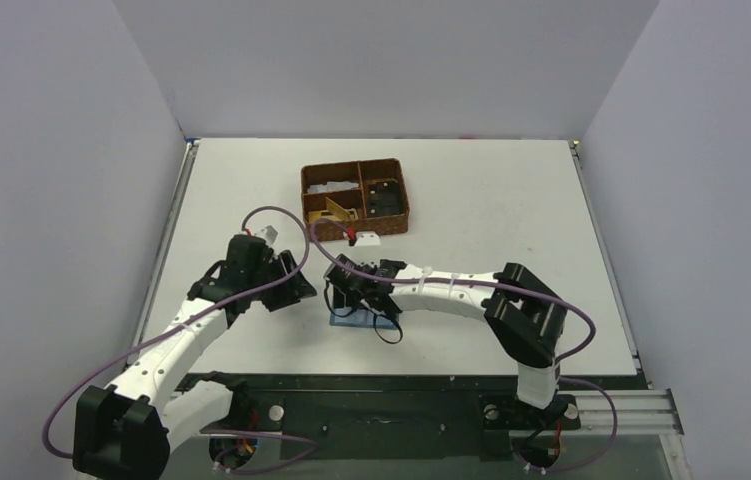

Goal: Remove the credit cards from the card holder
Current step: Remove the credit card from the card holder.

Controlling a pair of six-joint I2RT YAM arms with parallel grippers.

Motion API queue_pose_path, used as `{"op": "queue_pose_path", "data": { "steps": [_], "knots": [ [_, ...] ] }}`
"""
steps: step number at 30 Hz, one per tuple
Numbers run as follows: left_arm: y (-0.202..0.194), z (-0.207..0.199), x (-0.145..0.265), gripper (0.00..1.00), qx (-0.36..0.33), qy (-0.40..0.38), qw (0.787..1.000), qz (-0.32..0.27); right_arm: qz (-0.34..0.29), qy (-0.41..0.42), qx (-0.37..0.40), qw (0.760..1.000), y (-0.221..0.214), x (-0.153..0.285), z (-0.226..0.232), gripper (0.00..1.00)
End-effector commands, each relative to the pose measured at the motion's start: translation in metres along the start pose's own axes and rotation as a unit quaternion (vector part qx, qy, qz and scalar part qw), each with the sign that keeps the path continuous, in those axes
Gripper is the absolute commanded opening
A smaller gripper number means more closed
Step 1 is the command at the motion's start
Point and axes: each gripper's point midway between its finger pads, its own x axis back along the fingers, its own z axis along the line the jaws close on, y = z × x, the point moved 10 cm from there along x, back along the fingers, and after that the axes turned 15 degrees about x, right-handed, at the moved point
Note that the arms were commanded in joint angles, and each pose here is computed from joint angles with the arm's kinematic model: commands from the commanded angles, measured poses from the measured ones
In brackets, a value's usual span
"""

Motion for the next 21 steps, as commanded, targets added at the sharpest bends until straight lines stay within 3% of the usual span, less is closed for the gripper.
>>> {"op": "queue_pose_path", "data": {
  "steps": [1, 12, 21],
  "knots": [
    [0.005, -0.008, 0.003, 0.47, -0.007, -0.028, 0.999, -0.027, -0.020, -0.002, -0.001, 1.000, 0.004, -0.006, 0.011, 0.65],
    [0.002, -0.004, 0.000, 0.47, -0.005, -0.026, 0.999, -0.022, -0.005, -0.009, 0.007, 1.000, -0.009, -0.015, 0.015, 0.62],
    [0.002, -0.003, -0.004, 0.47, -0.004, -0.025, 1.000, -0.018, 0.002, -0.012, 0.012, 1.000, -0.016, -0.018, 0.011, 0.49]
  ]
}}
